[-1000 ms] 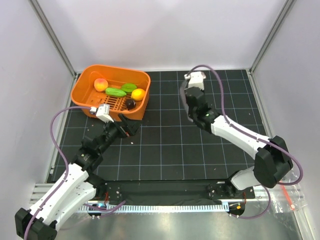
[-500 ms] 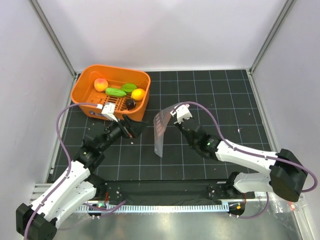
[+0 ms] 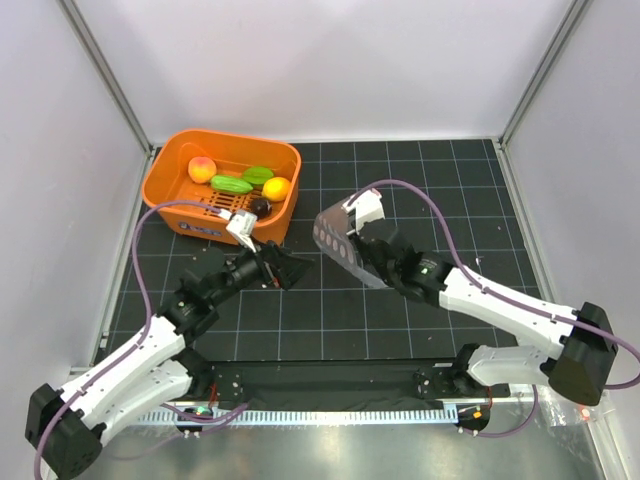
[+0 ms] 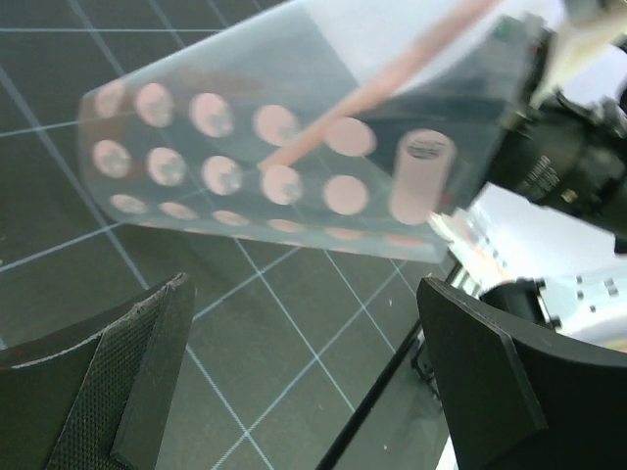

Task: Place the food in the zip-top bag and seal the zipper
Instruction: Pick up the zipper food storage bag at the center of the board.

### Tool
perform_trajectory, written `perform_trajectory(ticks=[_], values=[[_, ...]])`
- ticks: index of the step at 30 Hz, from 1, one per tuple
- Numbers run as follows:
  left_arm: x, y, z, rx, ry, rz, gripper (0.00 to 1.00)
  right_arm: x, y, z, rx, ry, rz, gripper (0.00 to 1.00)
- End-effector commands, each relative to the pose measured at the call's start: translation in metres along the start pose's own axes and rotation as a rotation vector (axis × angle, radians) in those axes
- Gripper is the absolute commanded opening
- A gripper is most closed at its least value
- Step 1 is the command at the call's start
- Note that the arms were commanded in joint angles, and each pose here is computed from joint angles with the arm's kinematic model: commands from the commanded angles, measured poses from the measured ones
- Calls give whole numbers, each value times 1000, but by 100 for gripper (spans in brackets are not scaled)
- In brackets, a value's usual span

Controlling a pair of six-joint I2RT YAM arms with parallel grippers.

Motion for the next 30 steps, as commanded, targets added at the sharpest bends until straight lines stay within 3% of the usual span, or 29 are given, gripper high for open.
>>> perform_trajectory(ticks=[1, 8, 14, 22, 30], values=[[-42, 2, -16, -62, 123, 128, 100, -8, -19, -12, -48, 51, -23, 1], [-68, 16, 20, 4, 297, 175, 100, -20, -22, -9, -13, 96, 54, 1], [-72, 29, 32, 6, 379, 109, 100, -21, -20, -9, 21, 142, 114, 1], [-71, 31, 26, -31, 424, 20, 100, -25, -29, -11, 55, 131, 256, 1], [-71, 38, 25, -52, 464, -18, 100, -13, -33, -20, 34, 138, 256, 1]])
Point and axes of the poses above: each gripper's point midway between its finger pads, its own y axis out along the fingers, its own x axis along the line the jaws close on, z = x × y, the point moved 2 cm from there along -y, back along the fingers, and after that the axes turned 13 degrees about -y, right-handed, at the moved point
